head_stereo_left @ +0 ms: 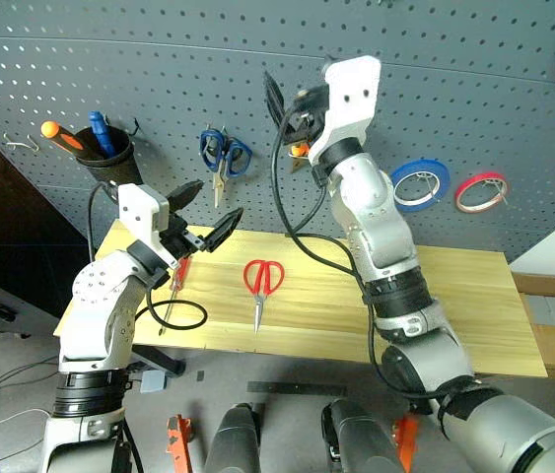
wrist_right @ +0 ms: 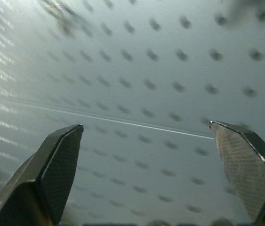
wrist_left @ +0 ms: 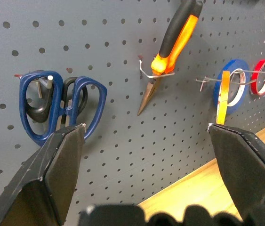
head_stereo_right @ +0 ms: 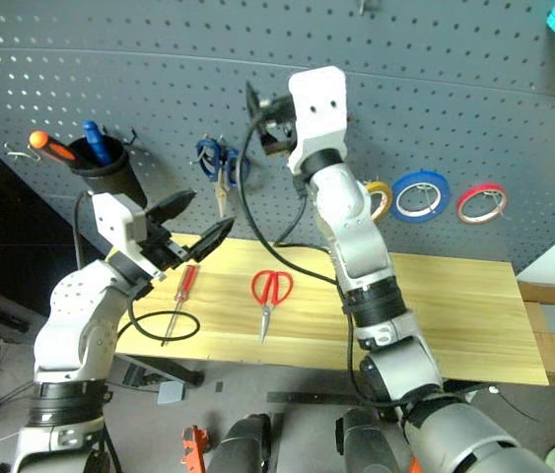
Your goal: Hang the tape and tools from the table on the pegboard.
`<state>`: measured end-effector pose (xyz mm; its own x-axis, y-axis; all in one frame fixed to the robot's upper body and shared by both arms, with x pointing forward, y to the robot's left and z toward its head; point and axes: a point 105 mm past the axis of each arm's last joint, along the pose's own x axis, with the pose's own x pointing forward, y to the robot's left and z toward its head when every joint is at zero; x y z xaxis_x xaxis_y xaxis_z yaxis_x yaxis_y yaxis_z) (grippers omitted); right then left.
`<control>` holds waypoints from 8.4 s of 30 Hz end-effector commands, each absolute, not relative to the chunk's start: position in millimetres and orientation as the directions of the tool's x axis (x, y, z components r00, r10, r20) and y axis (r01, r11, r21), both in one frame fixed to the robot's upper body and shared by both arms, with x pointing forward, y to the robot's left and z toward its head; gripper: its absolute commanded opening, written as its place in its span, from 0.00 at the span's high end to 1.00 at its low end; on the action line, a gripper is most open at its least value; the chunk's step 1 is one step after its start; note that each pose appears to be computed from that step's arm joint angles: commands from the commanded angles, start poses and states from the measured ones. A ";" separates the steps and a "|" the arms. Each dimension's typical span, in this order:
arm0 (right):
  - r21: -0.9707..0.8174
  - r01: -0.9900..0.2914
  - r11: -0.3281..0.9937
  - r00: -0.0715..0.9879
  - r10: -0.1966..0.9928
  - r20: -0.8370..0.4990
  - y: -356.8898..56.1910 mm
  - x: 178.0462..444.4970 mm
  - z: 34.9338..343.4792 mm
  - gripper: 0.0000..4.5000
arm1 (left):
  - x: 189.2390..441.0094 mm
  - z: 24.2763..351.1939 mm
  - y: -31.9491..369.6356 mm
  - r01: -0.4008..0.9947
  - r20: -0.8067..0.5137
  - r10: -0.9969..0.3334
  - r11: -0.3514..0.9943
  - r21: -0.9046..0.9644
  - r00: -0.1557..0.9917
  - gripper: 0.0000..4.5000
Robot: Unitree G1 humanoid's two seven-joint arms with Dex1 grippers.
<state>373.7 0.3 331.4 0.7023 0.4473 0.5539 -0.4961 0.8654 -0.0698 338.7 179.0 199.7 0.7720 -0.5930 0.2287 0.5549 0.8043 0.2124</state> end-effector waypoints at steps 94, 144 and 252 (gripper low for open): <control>-0.358 -0.784 0.506 0.575 0.810 -0.115 -67.7 308.7 235.7 0.00 | 296.4 189.6 224.2 -0.046 0.321 -0.149 0.847 0.529 0.935 0.95; -0.348 -0.787 0.509 0.571 0.814 -0.101 -55.8 309.5 237.7 0.00 | 349.7 191.6 224.0 0.068 0.235 -0.284 0.759 0.648 0.930 0.95; -0.528 -0.763 0.373 0.387 0.918 0.088 36.4 295.0 272.9 0.00 | 322.8 318.2 278.7 -0.377 0.671 0.081 0.873 0.308 0.737 0.82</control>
